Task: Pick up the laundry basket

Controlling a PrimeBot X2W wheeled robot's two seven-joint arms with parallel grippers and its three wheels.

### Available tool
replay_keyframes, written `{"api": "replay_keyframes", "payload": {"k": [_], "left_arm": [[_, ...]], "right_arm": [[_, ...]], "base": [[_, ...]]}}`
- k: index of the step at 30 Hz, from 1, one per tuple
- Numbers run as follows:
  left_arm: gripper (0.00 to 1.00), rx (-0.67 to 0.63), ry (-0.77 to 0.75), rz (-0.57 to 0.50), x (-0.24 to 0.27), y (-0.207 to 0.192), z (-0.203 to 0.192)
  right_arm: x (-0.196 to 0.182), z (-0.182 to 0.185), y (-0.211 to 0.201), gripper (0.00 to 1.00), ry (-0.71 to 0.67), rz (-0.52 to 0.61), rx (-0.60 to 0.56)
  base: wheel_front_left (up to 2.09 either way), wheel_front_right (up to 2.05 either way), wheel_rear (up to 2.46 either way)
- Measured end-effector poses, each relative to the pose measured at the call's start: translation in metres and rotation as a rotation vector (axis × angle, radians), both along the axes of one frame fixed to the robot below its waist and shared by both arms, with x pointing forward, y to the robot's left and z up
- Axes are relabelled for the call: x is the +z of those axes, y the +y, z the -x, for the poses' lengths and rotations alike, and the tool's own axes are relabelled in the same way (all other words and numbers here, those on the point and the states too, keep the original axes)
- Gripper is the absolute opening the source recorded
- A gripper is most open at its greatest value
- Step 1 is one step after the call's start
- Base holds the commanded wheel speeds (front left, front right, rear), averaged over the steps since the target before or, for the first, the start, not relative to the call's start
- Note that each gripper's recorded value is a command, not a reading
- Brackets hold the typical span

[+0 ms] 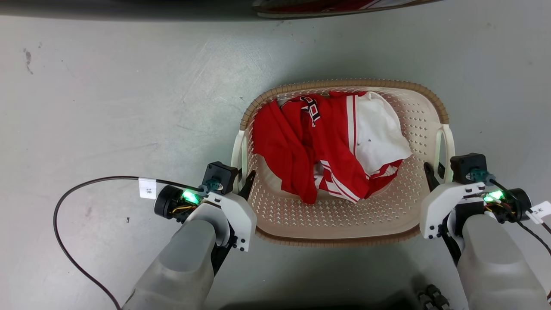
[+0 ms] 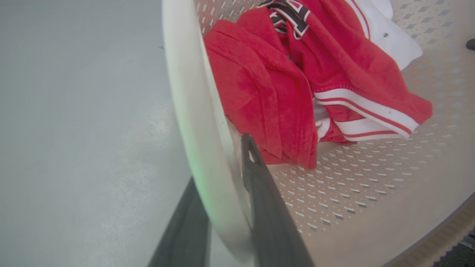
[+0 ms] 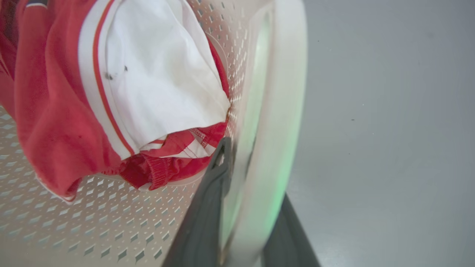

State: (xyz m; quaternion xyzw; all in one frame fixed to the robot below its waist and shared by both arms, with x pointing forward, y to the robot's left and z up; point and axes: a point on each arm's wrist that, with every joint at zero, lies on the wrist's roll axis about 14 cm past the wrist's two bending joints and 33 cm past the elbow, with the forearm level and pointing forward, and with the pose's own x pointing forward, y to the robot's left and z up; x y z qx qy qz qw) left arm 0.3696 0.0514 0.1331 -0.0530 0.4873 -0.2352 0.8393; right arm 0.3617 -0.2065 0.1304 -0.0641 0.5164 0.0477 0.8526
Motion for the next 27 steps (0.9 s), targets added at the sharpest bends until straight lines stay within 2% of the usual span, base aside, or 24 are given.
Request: {"api": "replay_keyframes", "payload": {"k": [13, 27], "left_arm": [[0.00, 0.011, -0.044, -0.026, 0.028, 0.010, -0.009], [0.00, 0.081, -0.070, -0.060, 0.088, 0.032, -0.005]], "right_arm": [[0.025, -0.009, 0.016, 0.00, -0.047, -0.025, 0.045], [0.082, -0.017, 0.051, 0.00, -0.140, -0.067, 0.189]], "base": [[0.00, 0.00, 0.00], [0.00, 0.00, 0.00]]}}
